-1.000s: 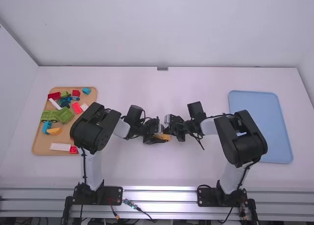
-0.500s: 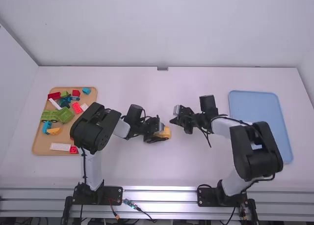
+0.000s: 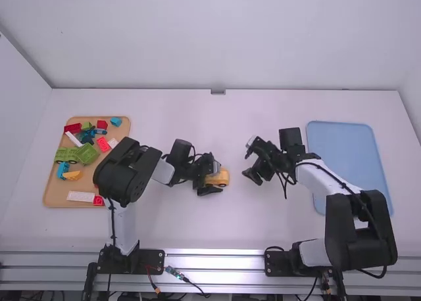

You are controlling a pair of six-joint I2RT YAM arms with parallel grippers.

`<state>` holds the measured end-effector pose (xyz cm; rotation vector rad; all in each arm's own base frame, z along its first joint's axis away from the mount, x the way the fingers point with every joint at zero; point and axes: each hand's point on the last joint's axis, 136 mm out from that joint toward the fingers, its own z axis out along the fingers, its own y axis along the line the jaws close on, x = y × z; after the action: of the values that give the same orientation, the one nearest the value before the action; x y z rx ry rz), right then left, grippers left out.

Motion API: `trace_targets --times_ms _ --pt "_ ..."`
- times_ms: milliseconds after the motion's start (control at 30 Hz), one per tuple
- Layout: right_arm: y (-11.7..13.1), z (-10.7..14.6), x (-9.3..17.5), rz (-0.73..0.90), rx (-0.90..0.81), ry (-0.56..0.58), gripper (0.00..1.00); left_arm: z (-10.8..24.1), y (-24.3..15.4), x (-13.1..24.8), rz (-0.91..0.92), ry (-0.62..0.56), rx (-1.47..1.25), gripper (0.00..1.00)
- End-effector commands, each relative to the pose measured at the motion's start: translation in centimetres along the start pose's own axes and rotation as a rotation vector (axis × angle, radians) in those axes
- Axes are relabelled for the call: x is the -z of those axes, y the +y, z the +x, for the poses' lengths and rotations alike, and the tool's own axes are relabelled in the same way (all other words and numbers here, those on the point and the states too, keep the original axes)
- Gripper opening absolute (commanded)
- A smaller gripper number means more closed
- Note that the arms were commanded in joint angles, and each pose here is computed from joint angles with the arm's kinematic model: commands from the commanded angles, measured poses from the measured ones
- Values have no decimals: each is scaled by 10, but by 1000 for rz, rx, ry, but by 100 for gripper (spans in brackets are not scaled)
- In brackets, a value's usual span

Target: Assemble lego blocks to make yellow taxi

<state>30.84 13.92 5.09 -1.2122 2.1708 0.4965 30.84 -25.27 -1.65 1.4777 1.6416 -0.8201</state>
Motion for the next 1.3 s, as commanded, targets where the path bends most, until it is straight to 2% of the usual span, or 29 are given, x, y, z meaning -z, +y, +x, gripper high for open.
trace_targets --times_ms 0,200,333,400,467,500,567,600,733,767,800,833,867,933,967,1000,1033,1100,1133,1200,1267 --pt "-4 0 4 33 -20 11 99 0 15 9 -88 83 28 99" --pt "-4 1 4 34 -18 11 99 -34 17 39 -121 106 29 99" --pt "-3 0 3 32 -15 11 99 -63 27 76 -171 101 48 99" --pt "-4 -1 4 36 -15 7 99 -72 34 98 -202 109 85 99" --pt "-8 -5 4 50 -31 -10 99 -78 48 144 -270 135 182 99" --pt "-9 -5 4 52 -33 -13 99 -78 49 147 -275 138 189 99" --pt "-11 -9 4 59 -39 -27 99 -72 63 187 -354 180 315 99" --pt "-11 -10 4 59 -37 -30 99 -71 66 193 -371 185 343 99" --pt "-16 -17 5 80 -63 -58 99 -48 109 276 -672 178 737 99" --pt "-17 -17 5 81 -65 -59 99 -46 110 279 -687 175 753 99" --pt "-17 -18 5 84 -72 -63 99 -38 119 299 -768 157 843 99" --pt "-19 -20 5 90 -80 -73 99 -18 130 336 -931 119 1017 99" --pt "-20 -20 5 91 -81 -74 100 -11 133 348 -987 100 1072 99" --pt "-21 -22 5 96 -76 -79 99 13 138 397 -1196 -28 1300 99" --pt "-21 -22 5 97 -74 -81 99 26 137 424 -1298 -165 1476 99" --pt "-21 -22 5 97 -74 -81 99 26 137 424 -1298 -165 1476 99" --pt "-21 -22 5 98 -74 -81 99 44 125 447 -1384 -327 1717 99" --pt "-22 -24 6 103 -69 -89 99 67 97 454 -1412 -418 1990 99" --pt "-22 -24 6 103 -69 -89 99 67 97 454 -1412 -418 1990 99" --pt "-24 -26 6 109 -63 -98 99 91 67 459 -1469 -455 2195 99" --pt "-24 -27 6 110 -61 -100 99 104 52 461 -1498 -440 2256 99"
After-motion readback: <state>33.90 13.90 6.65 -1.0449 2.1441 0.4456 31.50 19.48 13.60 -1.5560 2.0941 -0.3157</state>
